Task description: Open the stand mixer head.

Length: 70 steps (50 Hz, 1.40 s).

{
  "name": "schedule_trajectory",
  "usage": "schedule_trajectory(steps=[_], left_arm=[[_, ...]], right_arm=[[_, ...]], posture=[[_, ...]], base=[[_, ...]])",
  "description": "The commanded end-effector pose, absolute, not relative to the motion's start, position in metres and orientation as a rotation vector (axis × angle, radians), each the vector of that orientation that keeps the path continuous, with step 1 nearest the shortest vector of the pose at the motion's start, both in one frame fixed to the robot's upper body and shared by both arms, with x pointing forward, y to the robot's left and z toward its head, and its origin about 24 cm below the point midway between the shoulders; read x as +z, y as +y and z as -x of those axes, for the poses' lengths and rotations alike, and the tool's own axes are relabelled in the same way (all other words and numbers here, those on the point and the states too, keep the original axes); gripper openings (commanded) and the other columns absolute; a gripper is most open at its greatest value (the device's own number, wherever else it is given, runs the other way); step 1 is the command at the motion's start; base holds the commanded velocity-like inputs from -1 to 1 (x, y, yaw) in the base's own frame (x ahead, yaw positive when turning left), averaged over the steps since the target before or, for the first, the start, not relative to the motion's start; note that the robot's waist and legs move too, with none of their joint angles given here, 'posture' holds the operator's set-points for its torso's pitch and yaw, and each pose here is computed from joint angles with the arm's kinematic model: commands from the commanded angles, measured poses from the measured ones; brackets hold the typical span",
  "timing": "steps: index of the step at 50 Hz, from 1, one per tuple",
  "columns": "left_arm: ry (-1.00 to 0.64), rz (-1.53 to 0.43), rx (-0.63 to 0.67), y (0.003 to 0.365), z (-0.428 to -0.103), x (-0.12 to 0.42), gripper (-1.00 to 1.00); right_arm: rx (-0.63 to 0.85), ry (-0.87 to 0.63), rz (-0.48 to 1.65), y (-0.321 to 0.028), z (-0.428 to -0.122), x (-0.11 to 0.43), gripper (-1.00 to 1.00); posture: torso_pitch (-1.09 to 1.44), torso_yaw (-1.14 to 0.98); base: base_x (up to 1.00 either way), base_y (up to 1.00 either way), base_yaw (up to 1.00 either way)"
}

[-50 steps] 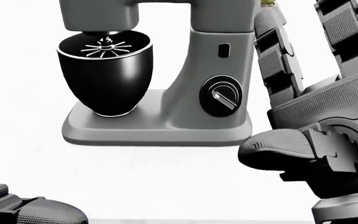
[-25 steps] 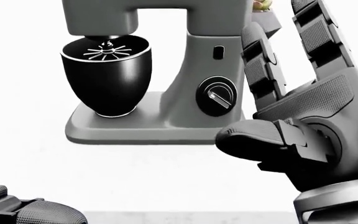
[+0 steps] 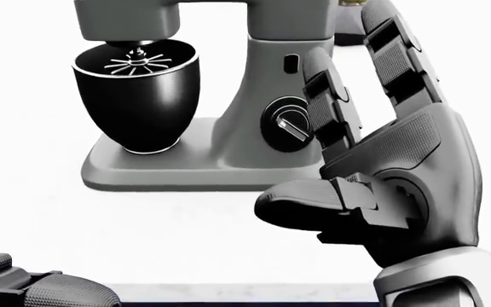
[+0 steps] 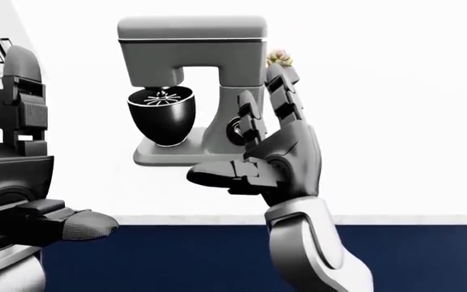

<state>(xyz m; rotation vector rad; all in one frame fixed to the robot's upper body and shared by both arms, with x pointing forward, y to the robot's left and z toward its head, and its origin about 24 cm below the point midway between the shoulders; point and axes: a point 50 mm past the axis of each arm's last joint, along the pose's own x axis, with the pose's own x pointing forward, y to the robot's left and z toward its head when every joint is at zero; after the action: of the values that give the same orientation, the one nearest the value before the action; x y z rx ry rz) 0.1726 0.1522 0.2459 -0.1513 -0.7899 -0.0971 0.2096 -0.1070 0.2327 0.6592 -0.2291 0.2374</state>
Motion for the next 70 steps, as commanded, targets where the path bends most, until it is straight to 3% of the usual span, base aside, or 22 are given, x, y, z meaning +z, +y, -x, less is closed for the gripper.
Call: schedule_trajectory(steps=[1, 70], left_arm=[[-0.838, 0.150, -0.102, 0.152, -0.169, 0.252, 1.00], [-0.832, 0.152, -0.101, 0.152, -0.169, 0.250, 1.00]], right_arm=[[0.258, -0.282, -0.666, -0.107, -0.207, 0.240, 1.00], [0.241, -0.255, -0.633, -0.101, -0.241, 0.219, 1.00]], posture=[[-0.33, 0.00], [-0.33, 0.00]], base=[[0.00, 0.00, 0.00], [0.00, 0.00, 0.00]])
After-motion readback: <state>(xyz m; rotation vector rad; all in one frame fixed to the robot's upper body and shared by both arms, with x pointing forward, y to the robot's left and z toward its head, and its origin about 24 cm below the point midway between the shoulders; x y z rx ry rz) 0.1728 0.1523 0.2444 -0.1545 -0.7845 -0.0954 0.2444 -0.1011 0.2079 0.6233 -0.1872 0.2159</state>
